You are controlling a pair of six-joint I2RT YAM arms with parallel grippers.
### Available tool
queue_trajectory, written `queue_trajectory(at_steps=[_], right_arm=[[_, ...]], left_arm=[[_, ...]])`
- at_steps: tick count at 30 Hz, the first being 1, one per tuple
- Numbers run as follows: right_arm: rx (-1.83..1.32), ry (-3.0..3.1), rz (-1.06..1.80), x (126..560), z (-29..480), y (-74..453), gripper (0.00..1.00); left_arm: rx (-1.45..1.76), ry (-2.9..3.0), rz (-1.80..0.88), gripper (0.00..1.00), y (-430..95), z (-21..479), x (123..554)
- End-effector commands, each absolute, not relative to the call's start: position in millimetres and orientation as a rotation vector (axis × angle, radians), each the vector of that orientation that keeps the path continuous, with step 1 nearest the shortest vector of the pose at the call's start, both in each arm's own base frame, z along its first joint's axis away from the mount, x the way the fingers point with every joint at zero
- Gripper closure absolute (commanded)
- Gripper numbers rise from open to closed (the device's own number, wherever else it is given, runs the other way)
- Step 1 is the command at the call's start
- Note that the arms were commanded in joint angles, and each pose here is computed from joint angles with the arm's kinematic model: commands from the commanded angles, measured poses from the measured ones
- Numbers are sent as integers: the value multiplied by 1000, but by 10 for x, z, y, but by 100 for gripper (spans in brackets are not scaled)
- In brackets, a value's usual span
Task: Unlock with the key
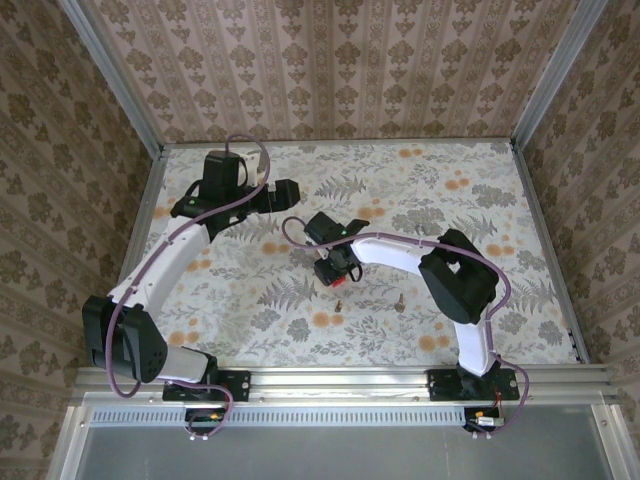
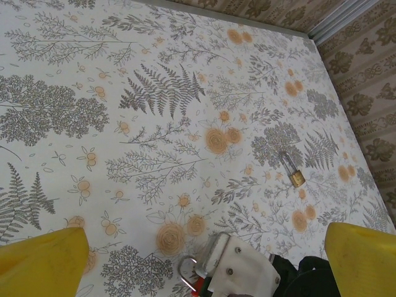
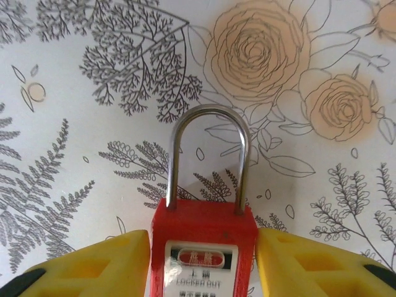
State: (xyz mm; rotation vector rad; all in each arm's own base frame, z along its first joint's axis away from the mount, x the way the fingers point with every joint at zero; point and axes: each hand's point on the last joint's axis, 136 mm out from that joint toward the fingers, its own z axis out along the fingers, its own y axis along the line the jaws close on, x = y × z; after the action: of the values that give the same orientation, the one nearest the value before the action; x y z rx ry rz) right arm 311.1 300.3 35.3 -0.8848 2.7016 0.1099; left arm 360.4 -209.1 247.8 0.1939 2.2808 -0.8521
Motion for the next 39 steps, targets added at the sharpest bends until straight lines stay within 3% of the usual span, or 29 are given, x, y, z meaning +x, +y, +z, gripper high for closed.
queue_trajectory(at_steps=[1,6,9,13,20,28,39], right_arm=[[-928,2707,84,3121,402,2983,47],[-893,2710,69,3109,495,2938,41],[-822,2731,32,3067,542,2834,30],[-802,2780,-10,2943,393,2693,24],[-764,2838,-72,2913,217,2546,23],[-548,2847,-133,3161,358,2124,23],[-503,2844,77,2914,654,2167,26]], left_arm=[[232,2234,-860,2,-2080,2627,3577],[230,2230,-852,2,-2065,2640,3569],[229,2228,-855,2,-2065,2653,3564],[229,2223,-858,2,-2064,2666,3556],[229,2226,-866,2,-2077,2655,3559],[225,2225,-875,2,-2086,2650,3559],[217,2225,-893,1,-2102,2658,3553]])
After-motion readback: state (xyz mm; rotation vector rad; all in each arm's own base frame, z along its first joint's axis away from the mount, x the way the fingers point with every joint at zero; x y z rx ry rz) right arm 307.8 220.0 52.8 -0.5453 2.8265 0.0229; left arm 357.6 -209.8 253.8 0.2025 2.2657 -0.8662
